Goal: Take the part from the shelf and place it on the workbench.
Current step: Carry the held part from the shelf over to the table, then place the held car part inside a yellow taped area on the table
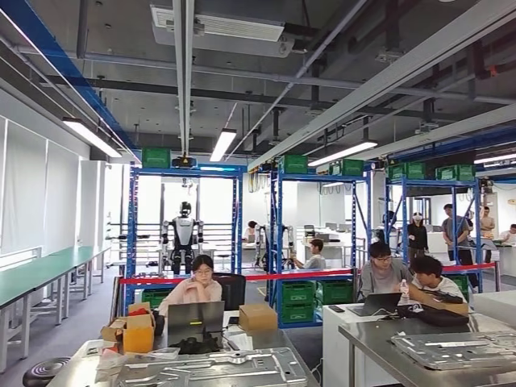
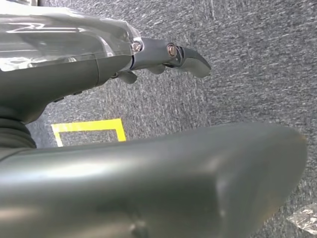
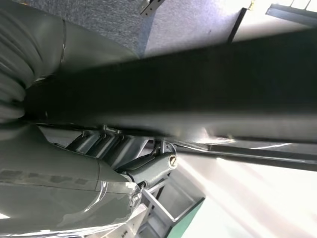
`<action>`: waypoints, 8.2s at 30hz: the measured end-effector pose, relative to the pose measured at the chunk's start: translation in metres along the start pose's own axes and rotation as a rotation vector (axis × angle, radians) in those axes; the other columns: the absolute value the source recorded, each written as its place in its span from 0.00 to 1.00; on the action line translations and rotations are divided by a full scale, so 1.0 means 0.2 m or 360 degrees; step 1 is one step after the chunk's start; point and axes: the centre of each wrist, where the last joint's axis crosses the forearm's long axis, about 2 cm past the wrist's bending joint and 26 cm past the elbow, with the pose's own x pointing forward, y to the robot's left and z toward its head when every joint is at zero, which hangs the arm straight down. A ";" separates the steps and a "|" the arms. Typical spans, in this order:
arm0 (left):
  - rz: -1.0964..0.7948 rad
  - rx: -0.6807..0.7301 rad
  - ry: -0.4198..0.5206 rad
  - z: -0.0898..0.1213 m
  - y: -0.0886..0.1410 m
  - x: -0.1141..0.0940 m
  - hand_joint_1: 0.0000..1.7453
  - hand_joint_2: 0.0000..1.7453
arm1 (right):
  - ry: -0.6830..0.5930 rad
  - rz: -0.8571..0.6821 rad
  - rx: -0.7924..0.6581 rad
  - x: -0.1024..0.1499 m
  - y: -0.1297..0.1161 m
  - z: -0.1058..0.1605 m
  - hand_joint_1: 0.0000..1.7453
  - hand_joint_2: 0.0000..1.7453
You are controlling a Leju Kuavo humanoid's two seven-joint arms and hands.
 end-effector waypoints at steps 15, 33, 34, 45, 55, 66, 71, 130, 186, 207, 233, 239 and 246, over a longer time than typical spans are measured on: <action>-0.0010 -0.0003 0.0003 0.00 0.00 -0.01 0.00 1.00 | -0.0001 -0.0009 -0.0020 -0.01 0.01 0.01 1.00 1.00; -0.0016 -0.0001 0.0015 0.01 0.00 -0.02 0.00 1.00 | -0.0008 -0.0045 -0.0033 -0.02 0.05 0.01 1.00 1.00; -0.0016 -0.0002 0.0015 0.01 0.00 -0.02 0.00 1.00 | -0.0008 -0.0046 -0.0033 -0.02 0.05 0.01 1.00 1.00; -0.0018 0.0002 0.0010 0.00 0.01 -0.01 0.00 1.00 | -0.0023 -0.0041 -0.0038 -0.02 0.05 0.01 1.00 1.00; -0.0024 0.0000 0.0010 0.00 0.01 -0.01 0.00 1.00 | -0.0029 -0.0031 -0.0050 -0.01 0.04 0.01 1.00 1.00; -0.0033 0.0004 0.0016 0.01 0.02 -0.02 0.00 1.00 | -0.0033 -0.0046 -0.0052 -0.02 0.05 0.00 1.00 1.00; -0.0034 0.0004 0.0017 0.01 0.02 -0.02 0.00 1.00 | -0.0039 -0.0044 -0.0053 -0.02 0.05 0.00 1.00 1.00; -0.0069 -0.0018 0.0003 0.01 0.01 -0.02 0.00 1.00 | 0.0001 -0.0059 -0.0059 -0.03 0.11 0.08 1.00 1.00; -0.0150 -0.0104 -0.0116 -0.02 -0.04 0.07 0.00 1.00 | 0.1040 0.1423 -0.0721 0.22 -0.80 0.13 1.00 1.00; -0.0174 -0.0160 -0.0122 -0.02 -0.12 0.09 0.00 1.00 | 0.2177 0.1595 -0.0441 -0.17 -0.82 0.42 1.00 1.00; -0.0284 -0.0195 -0.0188 -0.04 -0.13 0.13 0.00 1.00 | 0.2366 0.1046 -0.0387 -0.47 -0.42 0.65 0.50 0.50; -0.0277 -0.0194 -0.0187 -0.04 -0.13 0.14 0.00 1.00 | 0.2269 0.0995 -0.0370 -0.50 -0.36 0.57 0.00 0.00; -0.0283 -0.0189 -0.0179 -0.04 -0.13 0.13 0.00 0.00 | 0.2196 0.0942 -0.0353 -0.52 -0.31 0.53 0.00 0.00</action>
